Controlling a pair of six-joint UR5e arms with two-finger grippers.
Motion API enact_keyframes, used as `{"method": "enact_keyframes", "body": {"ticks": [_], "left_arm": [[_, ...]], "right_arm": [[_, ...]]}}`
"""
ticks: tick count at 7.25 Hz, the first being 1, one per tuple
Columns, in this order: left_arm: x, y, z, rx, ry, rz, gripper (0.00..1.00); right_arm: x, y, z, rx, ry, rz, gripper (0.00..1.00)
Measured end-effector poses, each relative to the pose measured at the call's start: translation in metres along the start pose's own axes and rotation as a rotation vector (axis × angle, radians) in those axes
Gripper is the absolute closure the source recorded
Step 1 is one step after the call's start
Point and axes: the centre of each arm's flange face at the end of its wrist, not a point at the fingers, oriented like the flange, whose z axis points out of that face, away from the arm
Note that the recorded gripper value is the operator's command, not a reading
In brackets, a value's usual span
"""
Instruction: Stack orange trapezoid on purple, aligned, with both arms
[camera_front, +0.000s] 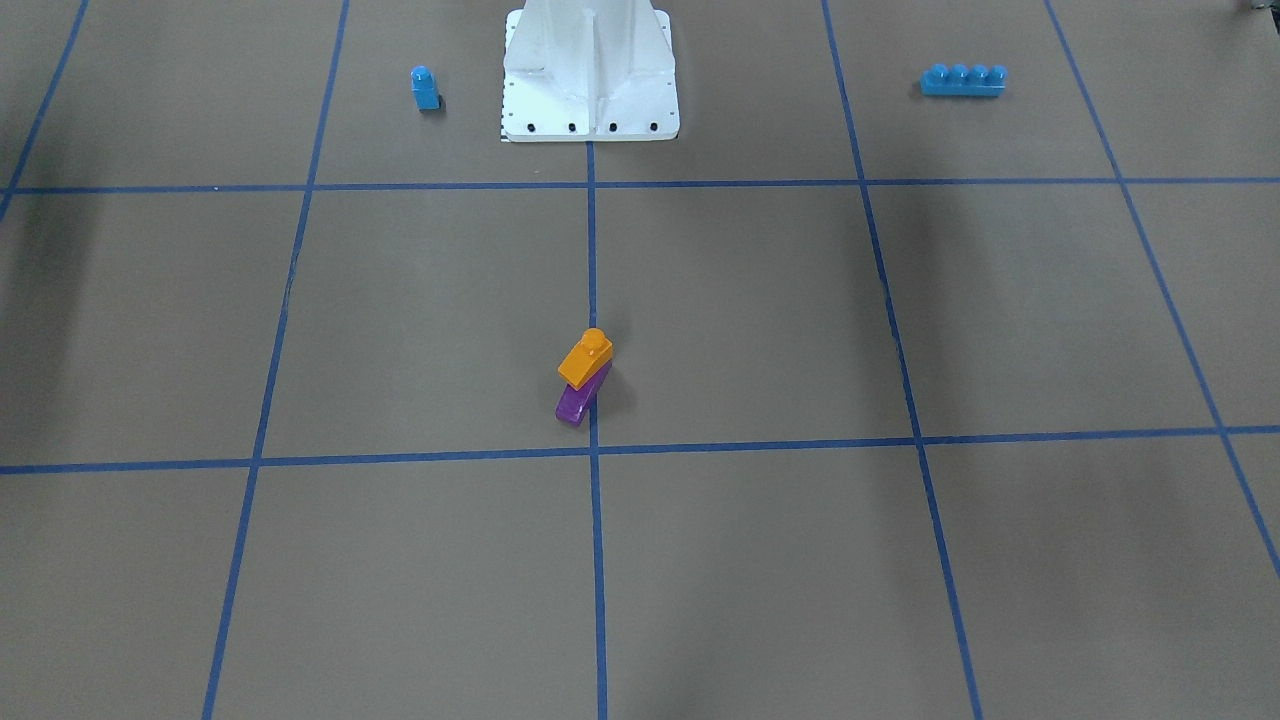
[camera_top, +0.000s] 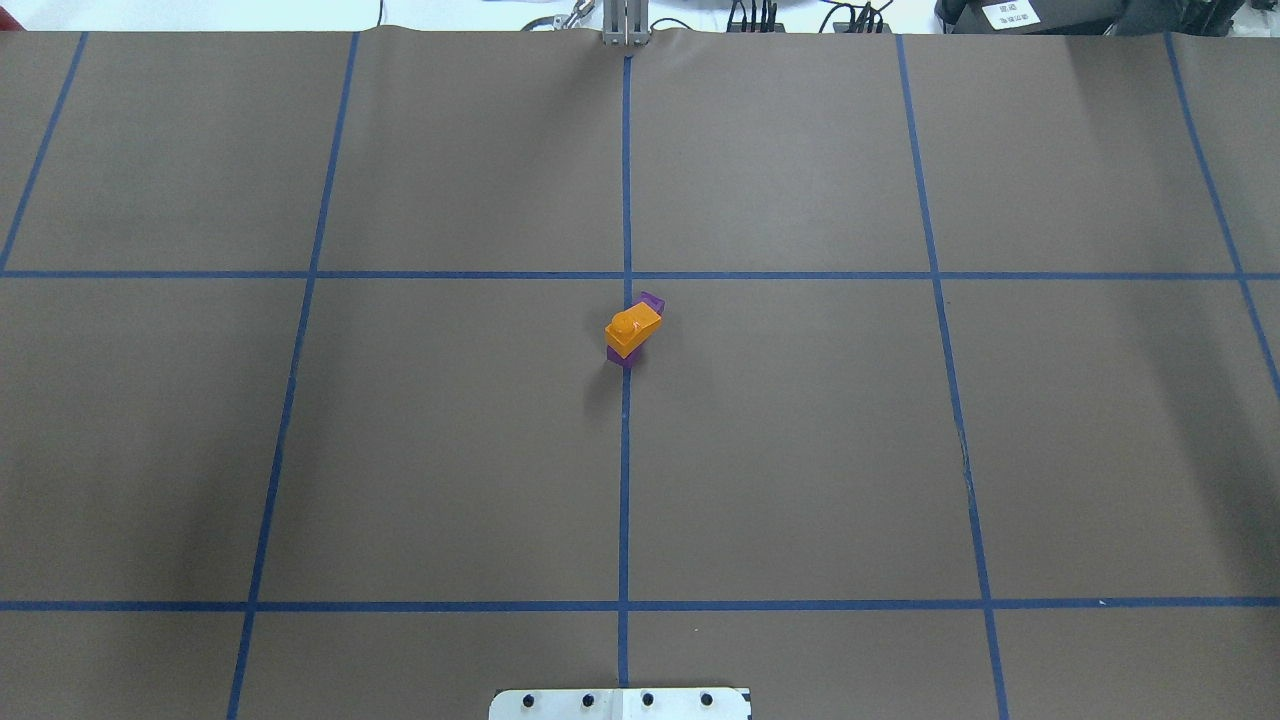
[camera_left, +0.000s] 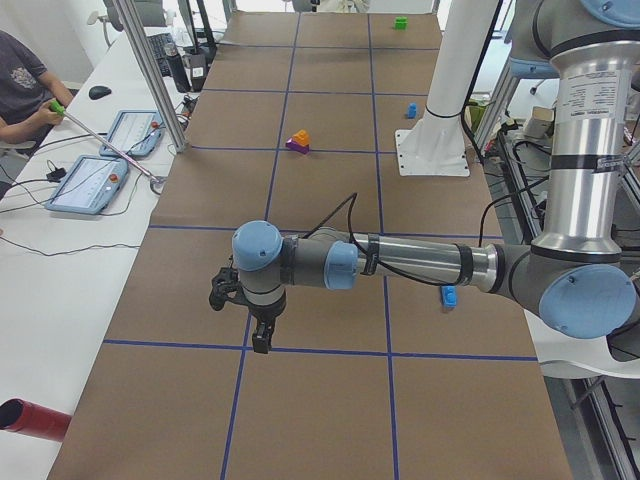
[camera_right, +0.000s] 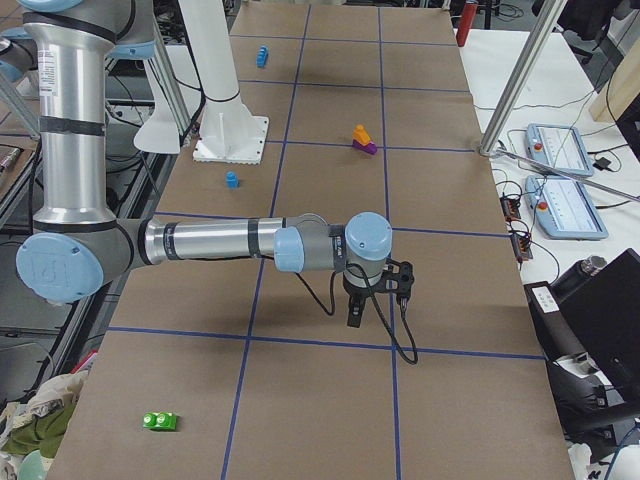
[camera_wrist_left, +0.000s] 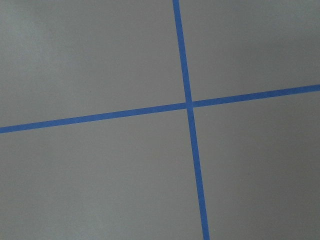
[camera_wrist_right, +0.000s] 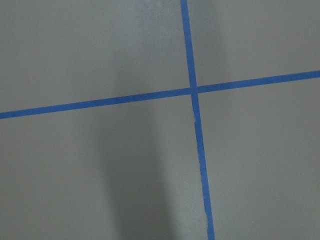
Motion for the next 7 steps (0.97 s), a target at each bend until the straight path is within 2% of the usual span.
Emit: {"method": "enact_keyframes", "body": {"ticks": [7], "left_arm": [[-0.0033,0.0003,0.0046,-0.010,-0.007,0.001,0.00]], "right_arm": [[0.0084,0.0027,-0.0043,0.007,-0.009,-0.009,0.00]]}}
